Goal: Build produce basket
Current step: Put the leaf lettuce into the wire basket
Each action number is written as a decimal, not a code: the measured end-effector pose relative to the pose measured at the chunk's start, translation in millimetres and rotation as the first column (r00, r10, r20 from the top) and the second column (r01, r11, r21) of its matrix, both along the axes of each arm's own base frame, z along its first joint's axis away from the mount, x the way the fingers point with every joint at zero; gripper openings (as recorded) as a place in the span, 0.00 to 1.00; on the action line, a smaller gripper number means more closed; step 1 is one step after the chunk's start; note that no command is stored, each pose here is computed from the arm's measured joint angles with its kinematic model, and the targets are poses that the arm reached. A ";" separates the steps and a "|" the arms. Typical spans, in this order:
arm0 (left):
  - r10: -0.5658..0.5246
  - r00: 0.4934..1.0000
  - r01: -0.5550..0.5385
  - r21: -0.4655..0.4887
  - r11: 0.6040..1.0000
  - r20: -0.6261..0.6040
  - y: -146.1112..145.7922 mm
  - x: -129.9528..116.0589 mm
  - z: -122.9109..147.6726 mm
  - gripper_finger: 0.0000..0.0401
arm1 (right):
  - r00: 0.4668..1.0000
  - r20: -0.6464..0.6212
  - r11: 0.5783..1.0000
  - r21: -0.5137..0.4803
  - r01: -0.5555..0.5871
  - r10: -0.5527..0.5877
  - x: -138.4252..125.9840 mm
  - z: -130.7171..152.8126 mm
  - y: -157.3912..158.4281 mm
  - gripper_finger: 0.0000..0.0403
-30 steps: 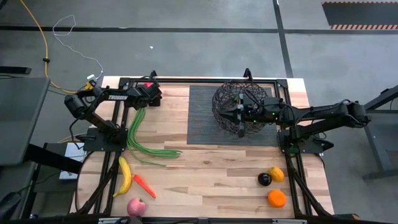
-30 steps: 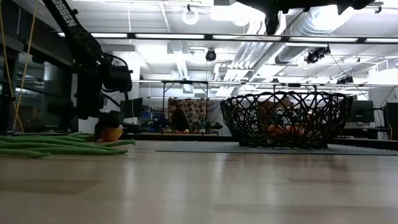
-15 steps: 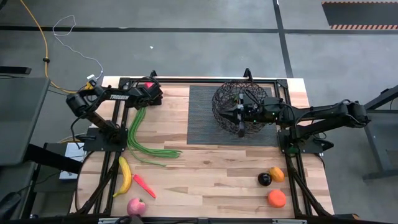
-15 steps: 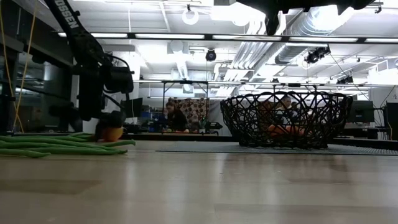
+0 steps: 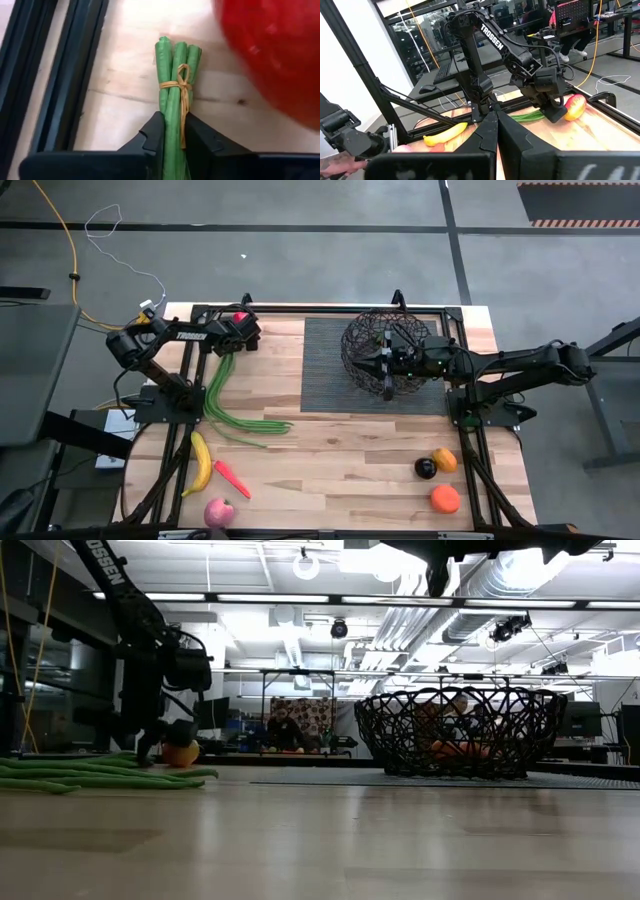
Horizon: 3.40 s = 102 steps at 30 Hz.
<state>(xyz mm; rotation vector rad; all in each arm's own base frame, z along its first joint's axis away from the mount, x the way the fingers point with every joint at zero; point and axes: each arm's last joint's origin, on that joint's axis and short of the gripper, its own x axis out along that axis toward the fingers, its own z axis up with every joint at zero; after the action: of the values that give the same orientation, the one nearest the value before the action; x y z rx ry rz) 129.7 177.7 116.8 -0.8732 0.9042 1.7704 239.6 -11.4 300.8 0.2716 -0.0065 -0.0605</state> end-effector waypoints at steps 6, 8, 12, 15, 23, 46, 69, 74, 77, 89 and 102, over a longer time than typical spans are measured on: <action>-0.072 0.997 0.072 0.061 0.996 0.000 -6.6 -1.2 22.1 0.10 | 1.000 0.000 1.000 0.000 0.000 0.000 0.0 0.0 0.0 0.00; -0.087 0.996 0.087 0.093 0.992 -0.005 -10.6 -2.8 32.0 0.10 | 1.000 0.000 1.000 0.000 0.000 0.000 0.0 0.0 0.0 0.00; -0.111 0.994 0.109 0.169 0.980 0.002 -22.3 -7.1 54.4 0.10 | 1.000 0.000 1.000 -0.002 0.000 0.000 0.0 0.0 0.0 0.00; -0.170 0.985 0.162 0.241 0.957 0.015 -32.5 -10.0 73.2 0.10 | 1.000 0.000 1.000 -0.002 -0.004 0.004 0.0 0.0 0.1 0.00; -0.464 0.867 0.313 0.528 0.790 0.181 -69.4 -13.9 130.9 0.10 | 0.998 0.011 0.998 0.016 -0.057 0.057 0.2 0.9 4.7 0.00; -0.907 0.421 0.400 0.900 0.172 -0.014 -125.7 27.3 320.2 0.04 | 0.990 -0.114 0.993 -0.099 0.072 -0.083 8.1 49.9 2.1 0.23; -0.979 0.079 0.132 0.975 -0.178 -0.190 -146.6 50.5 392.7 0.04 | 0.993 -0.119 0.993 -0.122 0.003 -0.018 48.3 94.7 6.4 0.69; -0.986 -0.006 0.125 0.978 -0.167 -0.168 -147.0 62.4 388.8 0.04 | 0.987 -0.157 0.992 -0.113 -0.063 0.045 62.4 102.1 7.4 0.69; -0.986 -0.054 0.114 0.980 -0.163 -0.158 -147.0 70.6 386.8 0.04 | 0.982 -0.168 0.985 -0.130 -0.113 0.090 71.5 108.3 8.6 0.69; -0.963 -0.217 0.046 0.983 -0.176 -0.162 -149.2 88.5 385.0 0.04 | 0.962 -0.252 0.959 -0.229 -0.168 0.108 94.3 123.8 9.0 0.69; -0.963 -0.215 0.040 0.984 -0.174 -0.162 -143.4 112.3 377.0 0.04 | 0.954 -0.257 0.963 -0.176 -0.205 0.156 117.9 108.7 10.8 0.69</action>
<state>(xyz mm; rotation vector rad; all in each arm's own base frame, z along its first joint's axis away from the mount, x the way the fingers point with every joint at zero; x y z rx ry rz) 242.0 34.3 493.8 -0.1198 -0.4026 0.0304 357.6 -0.5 409.5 0.0598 0.2536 0.0903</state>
